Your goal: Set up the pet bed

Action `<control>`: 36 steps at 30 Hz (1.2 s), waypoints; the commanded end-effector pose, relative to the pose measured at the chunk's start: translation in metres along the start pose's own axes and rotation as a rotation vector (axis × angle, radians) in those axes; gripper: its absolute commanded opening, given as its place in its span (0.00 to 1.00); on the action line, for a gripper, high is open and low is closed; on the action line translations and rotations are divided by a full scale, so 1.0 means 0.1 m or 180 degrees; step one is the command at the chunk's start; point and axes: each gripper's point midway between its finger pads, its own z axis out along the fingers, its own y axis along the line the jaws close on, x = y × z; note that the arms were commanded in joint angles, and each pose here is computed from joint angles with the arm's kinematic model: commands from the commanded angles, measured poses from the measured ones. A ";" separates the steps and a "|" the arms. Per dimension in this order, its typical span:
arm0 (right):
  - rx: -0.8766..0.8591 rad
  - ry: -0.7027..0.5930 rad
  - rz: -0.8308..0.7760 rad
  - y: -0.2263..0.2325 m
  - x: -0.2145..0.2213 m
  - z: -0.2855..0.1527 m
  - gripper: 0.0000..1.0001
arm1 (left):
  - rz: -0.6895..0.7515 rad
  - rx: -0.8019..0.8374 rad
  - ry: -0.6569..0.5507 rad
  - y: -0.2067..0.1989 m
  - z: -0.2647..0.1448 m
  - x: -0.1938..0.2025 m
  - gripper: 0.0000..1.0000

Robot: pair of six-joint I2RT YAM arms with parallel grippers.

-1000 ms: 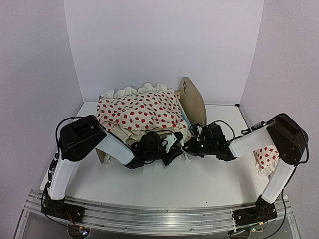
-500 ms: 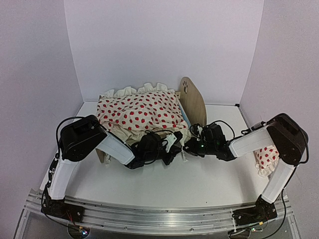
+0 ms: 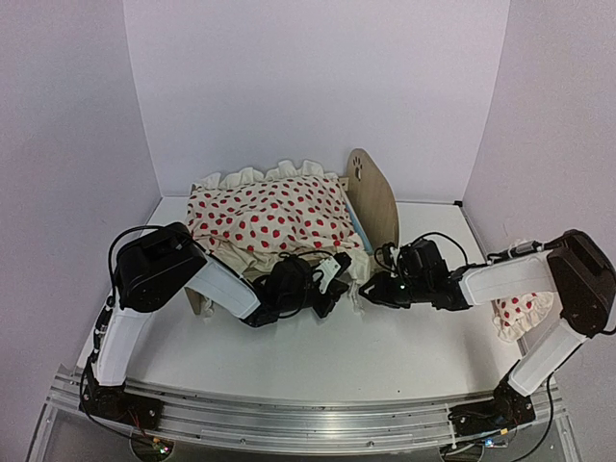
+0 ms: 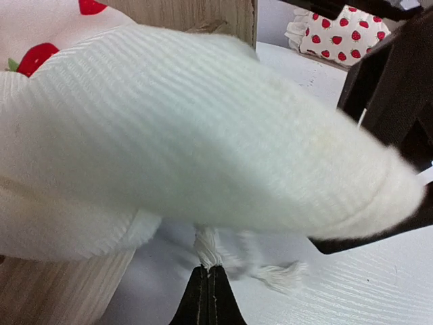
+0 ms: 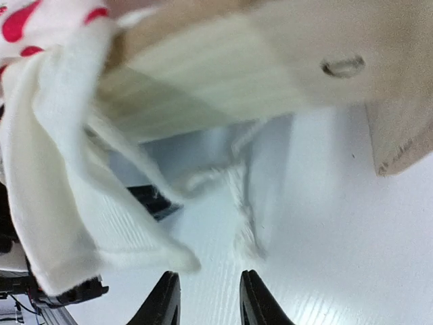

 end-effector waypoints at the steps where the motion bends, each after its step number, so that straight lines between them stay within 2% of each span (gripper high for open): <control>1: 0.0259 0.0044 0.0026 -0.24 0.14 -0.09 0.35 | 0.0049 -0.0074 -0.0202 0.05 -0.10 -0.31 0.00; 6: 0.0476 0.0030 -0.0237 -0.37 0.21 -0.12 0.42 | 0.0047 -0.0060 -0.0192 0.04 -0.10 -0.28 0.00; 10: 0.0577 -0.0075 -0.0962 -0.21 0.26 0.02 0.49 | 0.0056 -0.0091 -0.0193 0.06 -0.10 -0.28 0.00; 12: 0.0577 -0.0170 -0.1106 -0.13 0.24 0.12 0.51 | 0.0072 -0.0120 -0.0191 0.08 -0.10 -0.28 0.00; 15: 0.0504 -0.0278 -0.1137 0.03 0.23 0.28 0.60 | 0.0098 -0.0124 -0.0188 0.08 -0.12 -0.29 0.00; 17: 0.0598 -0.0351 -0.1205 0.08 0.22 0.36 0.62 | 0.0102 -0.0125 -0.0179 0.08 -0.13 -0.28 0.00; 20: 0.0786 -0.0446 -0.1195 0.02 0.18 0.45 0.63 | 0.0103 -0.0127 -0.0173 0.07 -0.14 -0.27 0.00; 27: 0.0828 -0.0420 -0.1179 0.01 0.18 0.61 0.62 | 0.0101 -0.0129 -0.0179 0.09 -0.16 -0.27 0.00; 29: 0.0911 -0.0381 -0.1128 -0.09 0.24 0.64 0.55 | 0.0098 -0.0132 -0.0187 0.10 -0.17 -0.28 0.00; 34: 0.1273 -0.0414 -0.0826 -0.46 0.38 0.42 0.06 | 0.0129 -0.0172 -0.0199 0.15 -0.19 -0.31 0.00; 35: 0.1316 -0.0416 -0.0820 -0.52 0.41 0.34 0.00 | 0.0142 -0.0176 -0.0187 0.16 -0.20 -0.30 0.00; 36: 0.1336 -0.0466 -0.0830 -0.52 0.38 0.25 0.00 | 0.0165 -0.0176 -0.0180 0.16 -0.20 -0.30 0.00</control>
